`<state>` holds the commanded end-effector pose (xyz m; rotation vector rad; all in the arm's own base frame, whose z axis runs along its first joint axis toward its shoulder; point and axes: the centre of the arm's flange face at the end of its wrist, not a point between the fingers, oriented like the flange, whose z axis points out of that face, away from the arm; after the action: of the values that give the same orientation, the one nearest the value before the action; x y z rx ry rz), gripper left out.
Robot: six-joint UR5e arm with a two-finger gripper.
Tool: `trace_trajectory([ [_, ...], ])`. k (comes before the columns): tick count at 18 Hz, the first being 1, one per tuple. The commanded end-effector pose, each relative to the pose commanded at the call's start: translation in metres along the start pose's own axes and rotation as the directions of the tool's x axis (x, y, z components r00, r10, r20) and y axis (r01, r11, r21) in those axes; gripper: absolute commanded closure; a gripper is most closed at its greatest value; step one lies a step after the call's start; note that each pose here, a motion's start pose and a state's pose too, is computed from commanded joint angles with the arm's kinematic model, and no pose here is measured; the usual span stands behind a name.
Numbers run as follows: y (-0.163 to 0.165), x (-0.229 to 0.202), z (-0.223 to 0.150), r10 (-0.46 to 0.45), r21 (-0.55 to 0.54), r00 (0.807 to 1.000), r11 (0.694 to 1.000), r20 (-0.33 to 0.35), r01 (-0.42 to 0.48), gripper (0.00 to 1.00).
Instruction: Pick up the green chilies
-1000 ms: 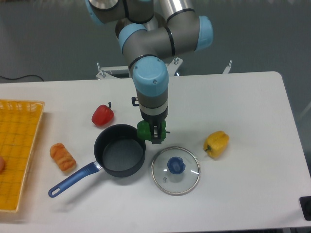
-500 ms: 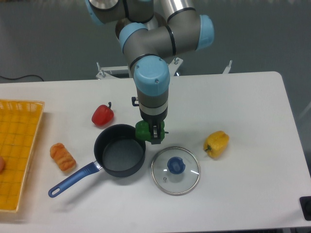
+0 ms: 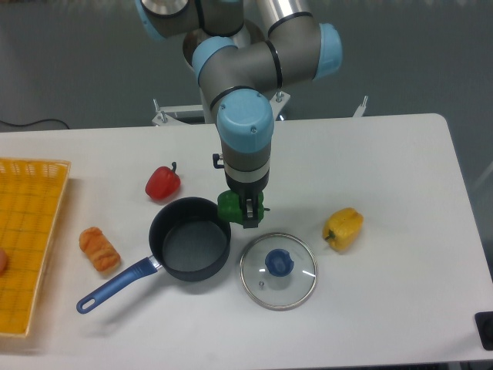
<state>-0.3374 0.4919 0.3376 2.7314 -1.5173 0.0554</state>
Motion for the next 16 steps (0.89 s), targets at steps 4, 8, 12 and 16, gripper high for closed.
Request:
trace_trajectory([
  [4, -0.0009, 0.0, 0.0, 0.002, 0.0, 1.0, 1.0, 0.0, -0.002, 0.52],
  [8, -0.0018, -0.0001, 0.0, 0.003, 0.0, 1.0, 1.0, 0.0, -0.003, 0.52],
  [12, -0.0011, 0.0006, 0.0014, 0.002, 0.001, 1.0, 1.0, -0.003, -0.002, 0.52],
  [16, -0.0003, 0.0009, 0.0006, 0.0, 0.0, 1.0, 1.0, -0.001, 0.0, 0.51],
])
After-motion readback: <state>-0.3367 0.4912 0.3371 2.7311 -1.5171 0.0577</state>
